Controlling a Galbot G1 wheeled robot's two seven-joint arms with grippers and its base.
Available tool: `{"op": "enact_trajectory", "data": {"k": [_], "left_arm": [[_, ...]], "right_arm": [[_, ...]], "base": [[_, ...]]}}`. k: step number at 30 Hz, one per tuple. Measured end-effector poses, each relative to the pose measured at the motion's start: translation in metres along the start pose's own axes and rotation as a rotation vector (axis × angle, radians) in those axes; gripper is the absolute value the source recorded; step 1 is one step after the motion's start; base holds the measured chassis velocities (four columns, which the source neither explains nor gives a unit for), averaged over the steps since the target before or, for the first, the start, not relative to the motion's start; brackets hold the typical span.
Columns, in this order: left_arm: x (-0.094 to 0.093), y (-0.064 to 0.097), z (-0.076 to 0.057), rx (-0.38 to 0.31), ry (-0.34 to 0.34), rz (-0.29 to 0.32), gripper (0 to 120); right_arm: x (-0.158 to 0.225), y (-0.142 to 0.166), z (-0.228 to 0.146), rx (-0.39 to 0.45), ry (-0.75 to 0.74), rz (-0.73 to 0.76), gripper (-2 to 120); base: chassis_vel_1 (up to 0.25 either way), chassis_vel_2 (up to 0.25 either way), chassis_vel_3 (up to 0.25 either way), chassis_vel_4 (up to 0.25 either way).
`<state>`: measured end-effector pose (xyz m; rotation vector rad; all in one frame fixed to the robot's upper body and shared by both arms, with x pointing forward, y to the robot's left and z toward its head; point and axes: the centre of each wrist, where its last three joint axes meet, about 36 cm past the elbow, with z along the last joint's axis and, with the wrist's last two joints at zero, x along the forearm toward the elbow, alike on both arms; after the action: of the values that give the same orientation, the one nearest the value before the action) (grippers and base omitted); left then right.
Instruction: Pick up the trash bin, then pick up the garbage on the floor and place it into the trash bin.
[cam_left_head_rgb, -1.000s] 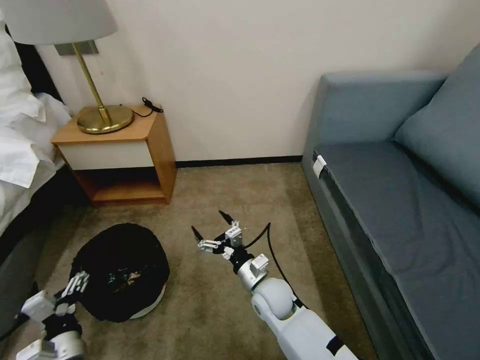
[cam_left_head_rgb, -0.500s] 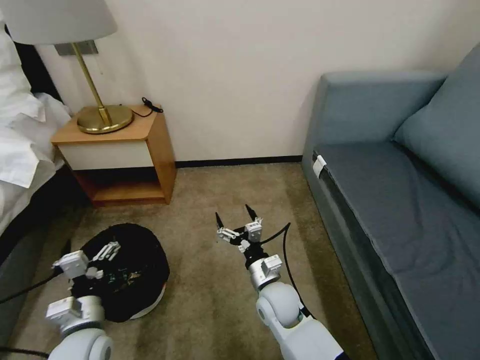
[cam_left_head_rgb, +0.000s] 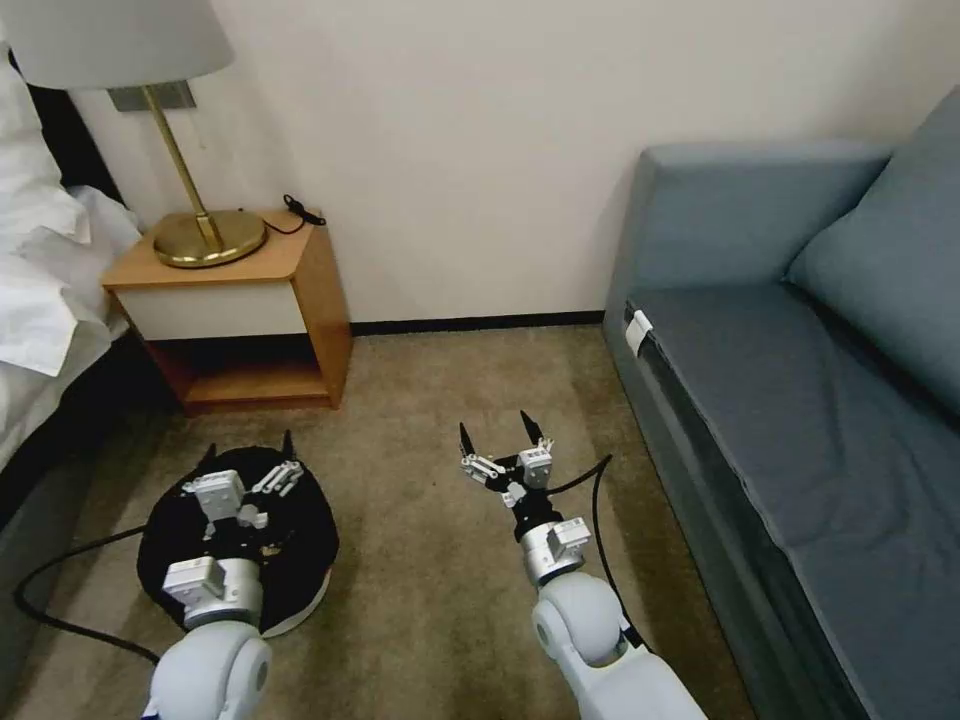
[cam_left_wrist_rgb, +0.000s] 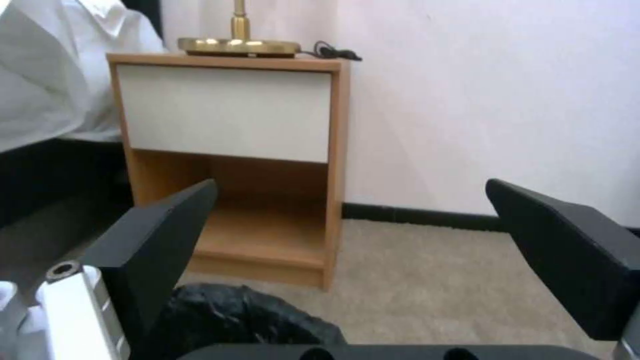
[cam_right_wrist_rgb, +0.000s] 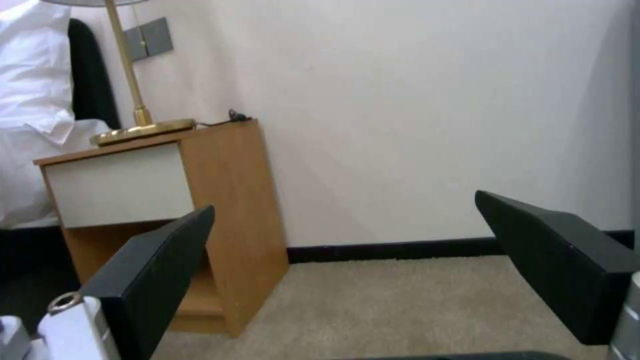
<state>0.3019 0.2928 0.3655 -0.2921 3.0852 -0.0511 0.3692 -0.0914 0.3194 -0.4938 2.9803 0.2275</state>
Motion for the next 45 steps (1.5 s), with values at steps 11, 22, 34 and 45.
{"op": "enact_trajectory", "data": {"k": [11,22,34,45], "left_arm": [[0.0010,0.0002,0.0011,0.003,0.001,-0.001,100],[0.0012,0.0006,0.0012,0.004,0.002,-0.002,100],[0.0013,0.0009,0.0013,0.005,0.001,-0.003,100],[0.0013,0.0010,0.0013,0.005,0.001,-0.004,100]], "right_arm": [[-0.0001,0.0005,-0.0003,-0.001,0.000,0.001,100],[-0.0003,0.0007,-0.0004,-0.001,0.001,0.000,100],[-0.0005,0.0009,-0.0005,-0.001,0.000,-0.001,100],[-0.0005,0.0010,-0.0004,-0.002,0.001,-0.002,100]], "base": [[0.000,0.000,0.000,0.000],[0.000,0.000,0.000,0.000],[0.000,0.000,0.000,0.000],[0.000,0.000,0.000,0.000]]}}
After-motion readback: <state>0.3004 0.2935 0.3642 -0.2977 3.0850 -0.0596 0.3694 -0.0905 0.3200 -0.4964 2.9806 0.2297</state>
